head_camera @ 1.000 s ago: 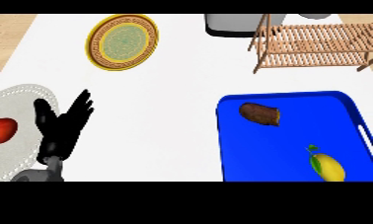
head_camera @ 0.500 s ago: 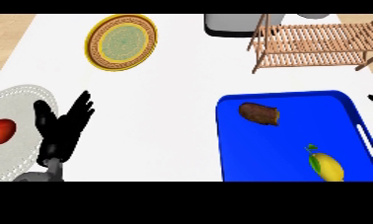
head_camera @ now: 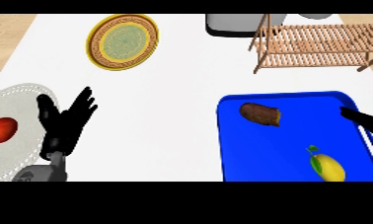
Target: Pick the lemon from the tray and place it in the tiered shelf
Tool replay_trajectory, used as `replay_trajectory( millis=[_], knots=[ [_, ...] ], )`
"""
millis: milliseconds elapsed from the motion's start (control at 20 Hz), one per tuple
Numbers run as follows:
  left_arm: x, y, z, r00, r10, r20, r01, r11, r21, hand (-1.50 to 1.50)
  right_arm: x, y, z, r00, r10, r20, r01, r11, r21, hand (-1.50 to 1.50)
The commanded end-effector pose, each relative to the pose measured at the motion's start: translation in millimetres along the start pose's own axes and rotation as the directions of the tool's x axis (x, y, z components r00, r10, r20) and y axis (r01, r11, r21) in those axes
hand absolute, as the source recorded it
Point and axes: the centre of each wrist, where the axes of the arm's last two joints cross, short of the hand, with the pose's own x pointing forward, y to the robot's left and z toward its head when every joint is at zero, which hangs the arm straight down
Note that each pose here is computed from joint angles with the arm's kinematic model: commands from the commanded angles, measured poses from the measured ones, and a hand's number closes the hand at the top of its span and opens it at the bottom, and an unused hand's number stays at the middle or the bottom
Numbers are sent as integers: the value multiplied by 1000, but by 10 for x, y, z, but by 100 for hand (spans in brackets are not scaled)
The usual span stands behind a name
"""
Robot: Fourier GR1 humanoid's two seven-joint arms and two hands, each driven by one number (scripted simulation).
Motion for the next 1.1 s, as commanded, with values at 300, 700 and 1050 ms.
replay_trajectory(
  millis=[300, 700, 1050],
  knots=[
    [-153, 129, 118, 1000, 12, -17, -12, 1000, -6, 0, -40, 397, 54, 992, 77, -97, -82, 995, -50, -150],
    [42, -78, 137, 1000, -7, -20, 6, 1000, -20, 0, 54, 575, -119, 989, 79, -127, -84, 996, -35, -150],
    [-120, 47, 33, 999, 1, -39, -1, 1000, 10, 0, -188, 657, -127, 978, 127, -163, -140, 988, -70, -150]
  ],
)
